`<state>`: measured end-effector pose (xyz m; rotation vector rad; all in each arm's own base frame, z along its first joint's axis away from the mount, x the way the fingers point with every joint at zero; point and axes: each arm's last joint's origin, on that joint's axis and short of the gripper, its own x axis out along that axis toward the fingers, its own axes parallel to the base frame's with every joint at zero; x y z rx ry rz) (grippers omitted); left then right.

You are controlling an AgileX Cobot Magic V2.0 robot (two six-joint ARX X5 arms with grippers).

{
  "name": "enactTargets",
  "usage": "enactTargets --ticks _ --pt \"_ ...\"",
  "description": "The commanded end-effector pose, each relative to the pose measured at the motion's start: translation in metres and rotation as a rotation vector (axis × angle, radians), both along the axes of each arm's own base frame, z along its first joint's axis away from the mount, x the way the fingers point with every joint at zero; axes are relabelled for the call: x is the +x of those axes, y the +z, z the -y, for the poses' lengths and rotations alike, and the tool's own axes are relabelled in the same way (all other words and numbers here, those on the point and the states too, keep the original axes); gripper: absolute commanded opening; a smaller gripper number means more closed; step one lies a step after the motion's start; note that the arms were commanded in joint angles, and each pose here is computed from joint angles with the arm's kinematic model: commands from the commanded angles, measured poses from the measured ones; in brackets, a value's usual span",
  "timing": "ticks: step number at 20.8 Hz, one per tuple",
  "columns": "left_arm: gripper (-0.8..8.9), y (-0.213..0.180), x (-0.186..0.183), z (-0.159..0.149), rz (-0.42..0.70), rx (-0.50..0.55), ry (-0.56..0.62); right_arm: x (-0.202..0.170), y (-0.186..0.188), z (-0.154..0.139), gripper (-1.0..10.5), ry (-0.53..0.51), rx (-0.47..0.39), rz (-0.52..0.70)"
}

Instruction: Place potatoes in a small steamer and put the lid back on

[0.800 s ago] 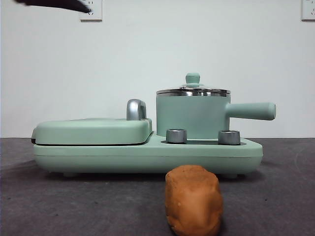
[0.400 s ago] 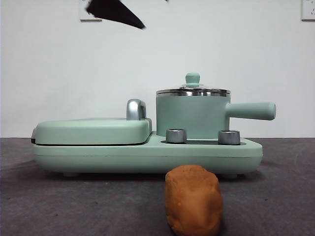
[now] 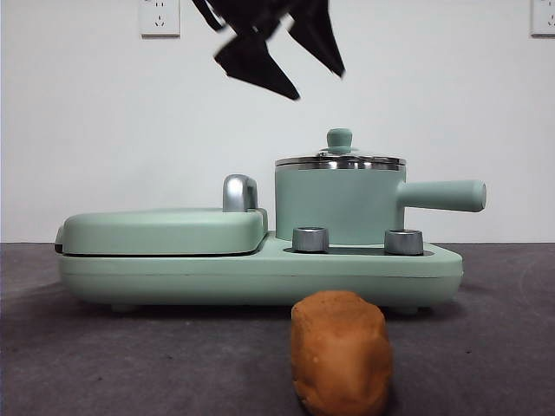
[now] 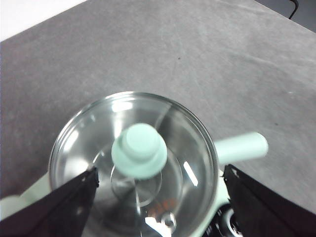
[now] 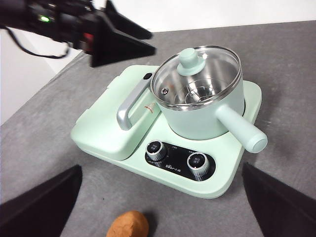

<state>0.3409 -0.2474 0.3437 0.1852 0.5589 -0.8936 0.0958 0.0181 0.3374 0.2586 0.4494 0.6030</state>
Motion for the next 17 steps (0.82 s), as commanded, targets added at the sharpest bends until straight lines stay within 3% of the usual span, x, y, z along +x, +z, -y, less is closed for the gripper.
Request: enactTargets --ticks 1,8,17 --pt "4.15 -0.005 0.007 0.015 0.054 -0.013 -0.025 -0.001 0.006 0.000 5.2 0.005 -0.002 0.023" --pt "4.06 -0.025 0.020 0.036 0.119 -0.015 -0.014 -0.001 0.005 0.000 5.2 0.005 -0.002 0.020" --pt "4.04 -0.054 0.032 0.045 0.094 0.009 -0.017 -0.001 0.005 0.000 5.2 0.005 -0.002 0.020"
